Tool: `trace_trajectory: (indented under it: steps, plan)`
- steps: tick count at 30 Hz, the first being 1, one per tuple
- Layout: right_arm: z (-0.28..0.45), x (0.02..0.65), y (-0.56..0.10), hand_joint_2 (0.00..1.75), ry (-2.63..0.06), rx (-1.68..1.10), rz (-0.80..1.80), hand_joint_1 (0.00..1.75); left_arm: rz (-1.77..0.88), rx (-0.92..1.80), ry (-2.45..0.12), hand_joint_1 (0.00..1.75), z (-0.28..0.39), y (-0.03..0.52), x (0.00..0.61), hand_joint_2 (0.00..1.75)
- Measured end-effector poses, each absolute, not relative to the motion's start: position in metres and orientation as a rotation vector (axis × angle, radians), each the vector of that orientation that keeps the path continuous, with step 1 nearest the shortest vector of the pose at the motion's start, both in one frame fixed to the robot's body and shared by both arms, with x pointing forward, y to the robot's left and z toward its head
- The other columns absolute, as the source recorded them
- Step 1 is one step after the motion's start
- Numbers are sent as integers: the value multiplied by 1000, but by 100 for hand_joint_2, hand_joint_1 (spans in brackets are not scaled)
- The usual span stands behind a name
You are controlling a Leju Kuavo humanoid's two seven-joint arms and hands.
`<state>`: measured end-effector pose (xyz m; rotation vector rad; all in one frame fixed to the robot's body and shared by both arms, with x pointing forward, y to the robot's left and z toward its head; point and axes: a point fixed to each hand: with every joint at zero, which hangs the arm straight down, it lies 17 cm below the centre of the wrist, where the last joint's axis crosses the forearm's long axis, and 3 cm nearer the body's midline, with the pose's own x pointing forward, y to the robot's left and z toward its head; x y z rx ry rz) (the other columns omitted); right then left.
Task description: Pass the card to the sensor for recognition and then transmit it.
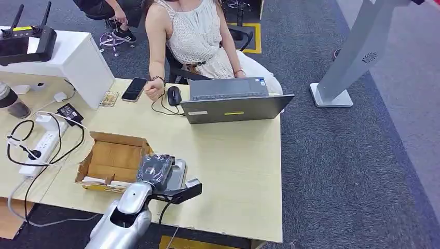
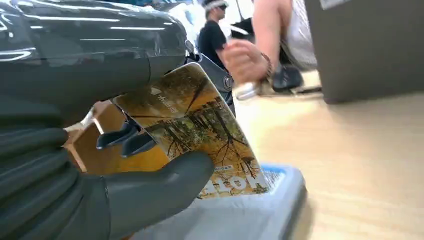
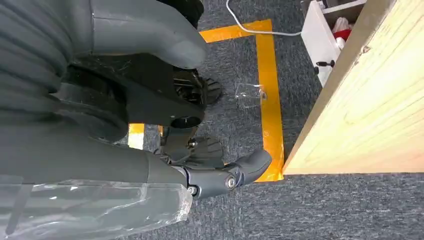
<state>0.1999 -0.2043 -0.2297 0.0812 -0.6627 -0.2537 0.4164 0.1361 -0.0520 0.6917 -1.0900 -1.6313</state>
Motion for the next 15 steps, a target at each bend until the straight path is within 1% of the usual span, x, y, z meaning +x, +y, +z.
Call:
trace_trajectory:
  steps: [5, 9, 12, 15]
  plan:
    - [-230, 201, -204, 175, -661, 82, -250, 0, -1617, 637, -1090, 175, -55, 138, 418, 175]
    - [-229, 201, -203, 175, -662, 84, -253, 0, -1585, 667, -1117, 175, -50, 140, 423, 175]
    - [-229, 201, -202, 175, -668, 84, -264, 0, -1529, 762, -1199, 175, -27, 141, 436, 175]
    - [-228, 200, -202, 175, -674, 83, -267, 0, -1462, 889, -1319, 175, 14, 136, 452, 175]
